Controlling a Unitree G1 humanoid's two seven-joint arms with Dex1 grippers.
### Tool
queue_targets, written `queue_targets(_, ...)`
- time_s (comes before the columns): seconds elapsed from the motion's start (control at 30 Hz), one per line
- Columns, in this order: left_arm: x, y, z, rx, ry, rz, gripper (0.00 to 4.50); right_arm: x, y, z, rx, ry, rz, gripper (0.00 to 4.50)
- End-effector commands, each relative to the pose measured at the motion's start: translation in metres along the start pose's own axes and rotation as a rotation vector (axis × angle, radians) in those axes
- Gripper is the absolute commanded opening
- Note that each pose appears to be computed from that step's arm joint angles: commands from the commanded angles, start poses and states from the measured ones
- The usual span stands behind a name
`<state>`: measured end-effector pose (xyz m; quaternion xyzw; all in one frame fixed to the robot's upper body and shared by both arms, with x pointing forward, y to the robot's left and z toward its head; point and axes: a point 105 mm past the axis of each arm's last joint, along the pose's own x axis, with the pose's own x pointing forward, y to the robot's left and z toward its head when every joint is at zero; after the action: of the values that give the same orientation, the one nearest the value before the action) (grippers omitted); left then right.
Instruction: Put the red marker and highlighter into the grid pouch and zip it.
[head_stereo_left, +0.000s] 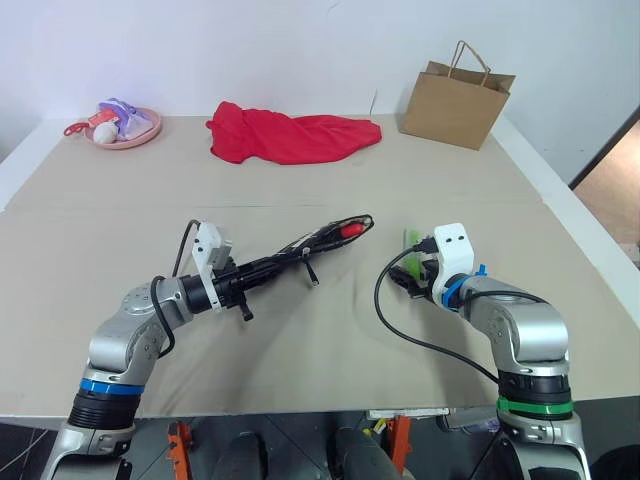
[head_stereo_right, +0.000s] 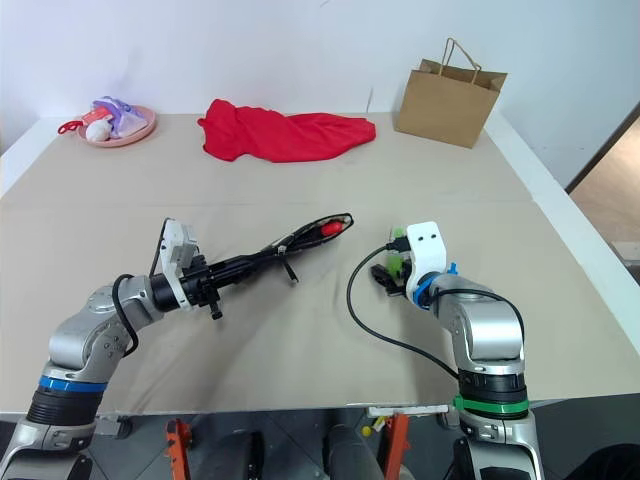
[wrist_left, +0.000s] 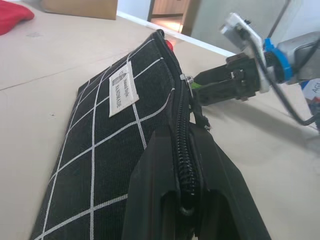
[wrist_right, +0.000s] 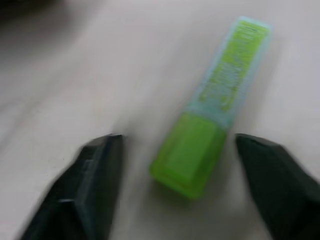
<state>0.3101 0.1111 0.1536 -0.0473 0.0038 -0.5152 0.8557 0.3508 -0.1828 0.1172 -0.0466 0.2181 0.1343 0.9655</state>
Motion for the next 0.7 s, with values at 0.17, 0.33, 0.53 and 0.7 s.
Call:
queue_targets(0.17, -0.002, -0.011, 0.012, 0.039, -0.062, -0.047, 0.00, -0.006, -0.002, 0.019, -0.062, -0.076, 0.008, 1.07)
queue_targets(0.33, -0.003, -0.008, 0.025, -0.003, -0.138, -0.027, 0.00, -0.014, -0.005, 0.058, -0.126, -0.244, 0.009, 1.07)
queue_targets(0.53, -0.002, -0.009, 0.013, 0.006, -0.082, -0.031, 0.00, -0.049, -0.022, 0.113, -0.408, -0.450, 0.045, 1.07)
queue_targets(0.7, -0.001, -0.009, 0.005, 0.026, -0.047, -0.031, 0.00, -0.083, -0.012, 0.131, -0.673, -0.500, 0.192, 1.07)
